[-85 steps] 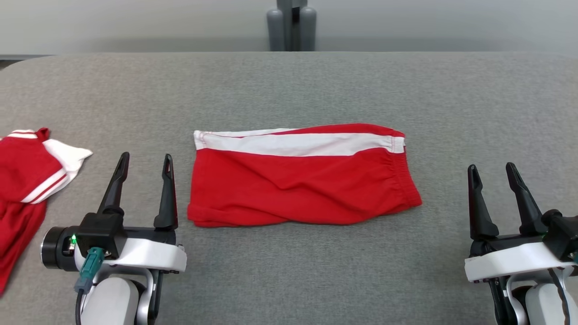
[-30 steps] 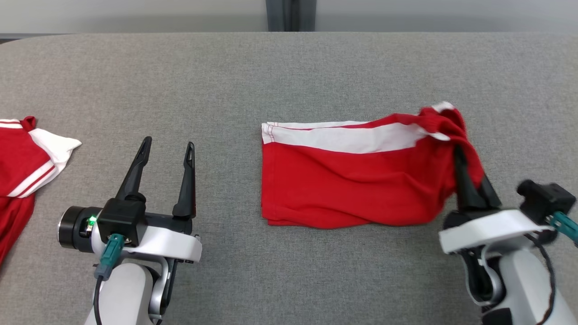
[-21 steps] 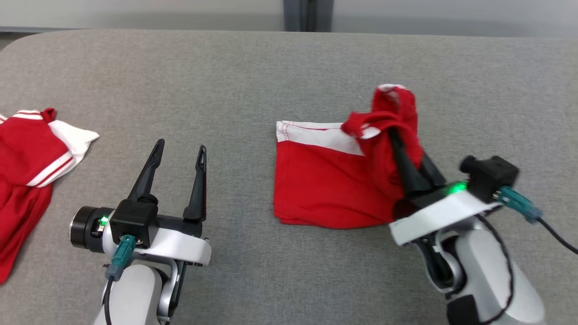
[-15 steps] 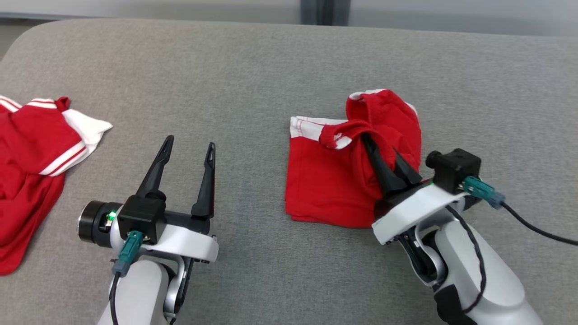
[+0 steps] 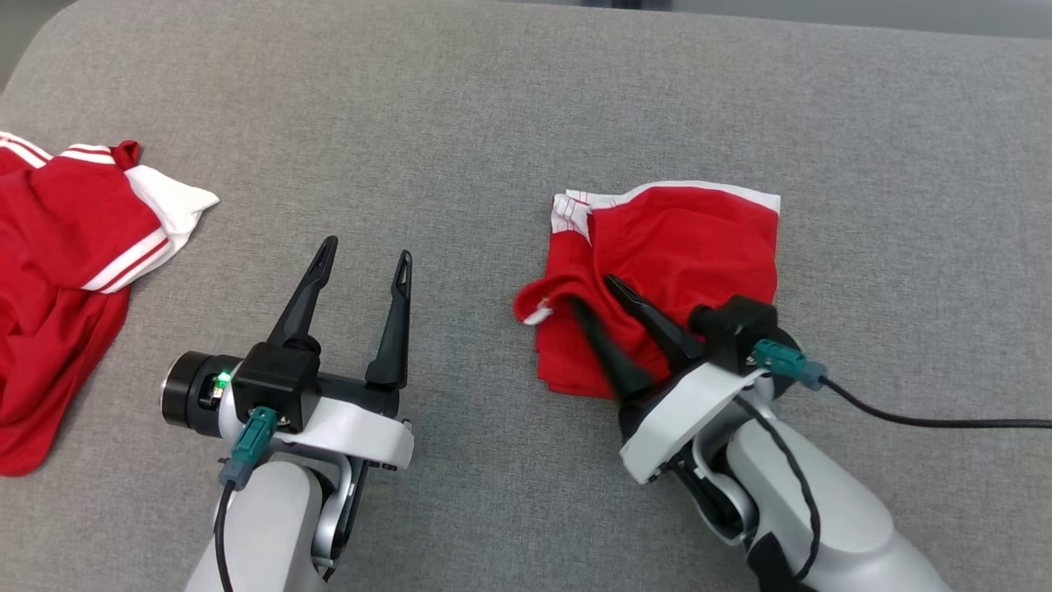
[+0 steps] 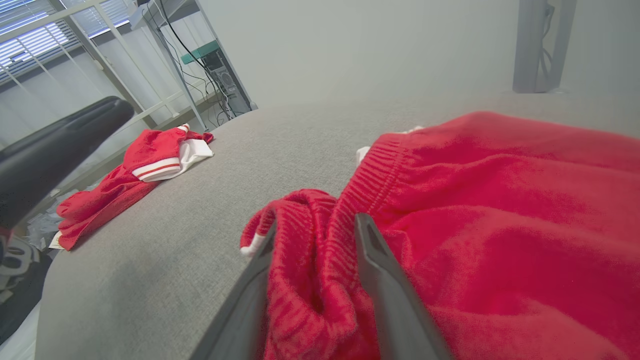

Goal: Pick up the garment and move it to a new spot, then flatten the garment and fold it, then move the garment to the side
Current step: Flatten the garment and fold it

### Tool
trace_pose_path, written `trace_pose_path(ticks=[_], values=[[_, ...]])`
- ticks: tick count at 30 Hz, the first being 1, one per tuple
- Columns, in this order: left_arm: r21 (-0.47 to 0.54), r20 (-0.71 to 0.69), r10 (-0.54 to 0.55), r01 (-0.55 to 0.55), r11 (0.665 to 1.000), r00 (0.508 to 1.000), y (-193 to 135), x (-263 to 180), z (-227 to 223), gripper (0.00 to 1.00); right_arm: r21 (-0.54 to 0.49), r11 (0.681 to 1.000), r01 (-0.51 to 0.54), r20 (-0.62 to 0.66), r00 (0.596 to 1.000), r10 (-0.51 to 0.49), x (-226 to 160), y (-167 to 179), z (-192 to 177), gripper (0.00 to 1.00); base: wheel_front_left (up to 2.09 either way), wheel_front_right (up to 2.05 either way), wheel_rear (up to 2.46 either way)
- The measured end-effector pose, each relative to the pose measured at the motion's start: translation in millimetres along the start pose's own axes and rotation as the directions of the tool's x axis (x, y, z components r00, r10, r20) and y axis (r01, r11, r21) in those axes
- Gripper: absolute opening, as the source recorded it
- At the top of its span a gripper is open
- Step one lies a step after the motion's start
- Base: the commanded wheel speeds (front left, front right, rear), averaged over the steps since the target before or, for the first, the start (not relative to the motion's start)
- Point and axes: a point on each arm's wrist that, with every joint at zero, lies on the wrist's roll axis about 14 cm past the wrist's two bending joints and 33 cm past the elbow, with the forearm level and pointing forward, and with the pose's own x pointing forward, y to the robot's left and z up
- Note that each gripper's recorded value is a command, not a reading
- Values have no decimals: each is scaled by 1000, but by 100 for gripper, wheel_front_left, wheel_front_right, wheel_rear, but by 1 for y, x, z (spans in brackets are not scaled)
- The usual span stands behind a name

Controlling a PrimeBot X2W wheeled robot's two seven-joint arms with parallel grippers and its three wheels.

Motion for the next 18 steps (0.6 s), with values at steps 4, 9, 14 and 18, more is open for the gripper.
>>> trace_pose_path(ticks=[4, 9, 14, 18], values=[[-2, 5, -11, 11, 1000, 1000, -4, 3, 1, 100, -12, 998, -54, 3, 999, 54, -1, 17, 0, 100, 0, 0, 0], [-5, 10, -25, 25, 1000, 1000, -8, 6, 2, 100, -14, 995, -103, -32, 994, 102, -9, 37, -11, 100, 0, 0, 0], [-4, 18, -29, 29, 1000, 999, -9, 7, 5, 100, -32, 997, -69, 45, 997, 70, -12, 28, 13, 100, 0, 0, 0], [0, 25, -27, 27, 1000, 999, -8, 8, 7, 100, -34, 999, -19, 121, 992, 23, -16, 16, 36, 100, 0, 0, 0]])
